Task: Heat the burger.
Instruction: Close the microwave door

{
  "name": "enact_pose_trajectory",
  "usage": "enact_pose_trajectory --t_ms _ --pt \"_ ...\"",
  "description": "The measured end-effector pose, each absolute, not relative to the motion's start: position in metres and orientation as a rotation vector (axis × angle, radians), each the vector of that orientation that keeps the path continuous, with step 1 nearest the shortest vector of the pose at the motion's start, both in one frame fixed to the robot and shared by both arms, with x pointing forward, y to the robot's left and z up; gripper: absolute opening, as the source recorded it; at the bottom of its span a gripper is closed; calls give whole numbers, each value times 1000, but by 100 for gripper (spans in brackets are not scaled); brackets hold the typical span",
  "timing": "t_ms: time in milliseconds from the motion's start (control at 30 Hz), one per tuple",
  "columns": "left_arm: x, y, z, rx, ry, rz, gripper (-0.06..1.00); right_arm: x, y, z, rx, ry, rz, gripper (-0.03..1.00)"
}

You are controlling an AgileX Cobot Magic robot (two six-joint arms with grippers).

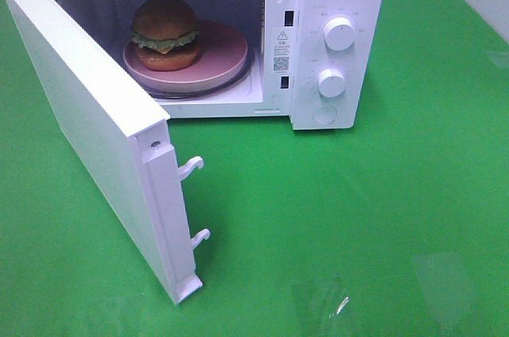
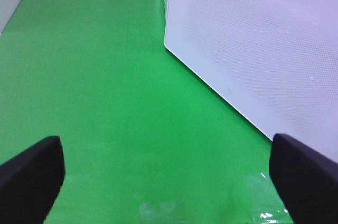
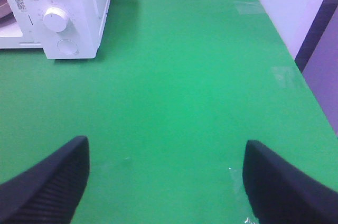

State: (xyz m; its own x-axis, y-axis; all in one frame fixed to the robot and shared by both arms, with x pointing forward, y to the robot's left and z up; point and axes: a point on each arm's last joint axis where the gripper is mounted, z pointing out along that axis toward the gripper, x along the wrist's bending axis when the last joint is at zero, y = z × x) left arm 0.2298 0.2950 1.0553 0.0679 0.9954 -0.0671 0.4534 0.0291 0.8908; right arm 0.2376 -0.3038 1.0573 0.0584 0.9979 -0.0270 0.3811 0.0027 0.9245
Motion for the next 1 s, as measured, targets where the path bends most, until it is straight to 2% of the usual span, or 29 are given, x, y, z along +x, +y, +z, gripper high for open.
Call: enact_pose_trajectory --t_ms 1000 --pt "230 295 1055 1541 1501 851 99 238 -304 1057 1507 1447 940 76"
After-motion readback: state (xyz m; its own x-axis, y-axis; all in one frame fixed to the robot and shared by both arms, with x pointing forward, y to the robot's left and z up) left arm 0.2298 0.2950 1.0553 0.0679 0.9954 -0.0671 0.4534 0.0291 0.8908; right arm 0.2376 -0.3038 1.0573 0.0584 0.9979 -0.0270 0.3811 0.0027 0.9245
